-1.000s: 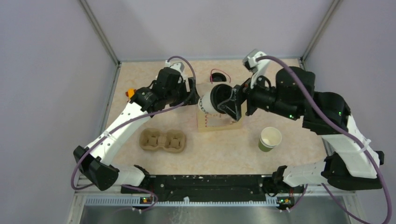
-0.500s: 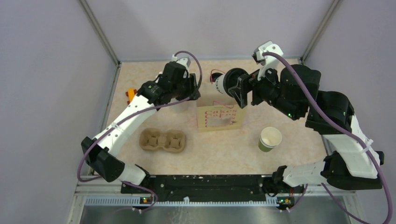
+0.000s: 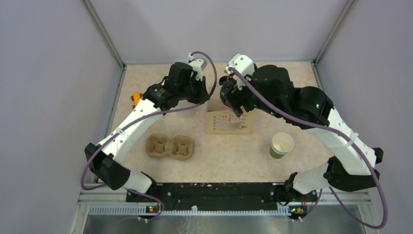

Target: Pack the takeout coffee

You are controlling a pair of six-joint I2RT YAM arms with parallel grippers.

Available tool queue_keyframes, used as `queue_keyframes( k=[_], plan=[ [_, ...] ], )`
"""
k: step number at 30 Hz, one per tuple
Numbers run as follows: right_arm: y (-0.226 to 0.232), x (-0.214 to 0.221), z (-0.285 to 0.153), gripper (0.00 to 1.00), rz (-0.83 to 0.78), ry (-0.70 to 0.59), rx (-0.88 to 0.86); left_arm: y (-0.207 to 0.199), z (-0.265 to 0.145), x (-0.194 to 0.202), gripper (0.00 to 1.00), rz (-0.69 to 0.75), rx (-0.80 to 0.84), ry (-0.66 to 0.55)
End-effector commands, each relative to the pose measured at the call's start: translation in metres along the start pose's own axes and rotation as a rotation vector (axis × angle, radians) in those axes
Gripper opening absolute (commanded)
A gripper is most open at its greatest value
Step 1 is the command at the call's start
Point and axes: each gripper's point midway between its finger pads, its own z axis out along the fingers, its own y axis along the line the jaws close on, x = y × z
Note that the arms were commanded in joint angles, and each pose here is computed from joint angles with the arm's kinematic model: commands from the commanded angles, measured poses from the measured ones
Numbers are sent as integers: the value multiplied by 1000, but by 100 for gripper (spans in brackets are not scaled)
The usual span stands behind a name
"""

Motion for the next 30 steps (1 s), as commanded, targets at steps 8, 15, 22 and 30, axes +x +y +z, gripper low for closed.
queue_keyframes(
  k=[8, 15, 22, 30],
  plan=[
    [17, 32, 8, 67, -156, 87, -109, -29, -36, -25, 19, 170, 219, -177],
    [6, 51, 21, 67, -177, 114, -129, -12, -32, -22, 19, 117, 194, -150],
    [-2, 80, 43, 67, -172, 205, -126, -9, -29, -15, 36, 8, 173, -104],
    [23, 107, 26, 66, -104, 234, -230, 6, -41, 1, 54, -170, 67, -4]
  ],
)
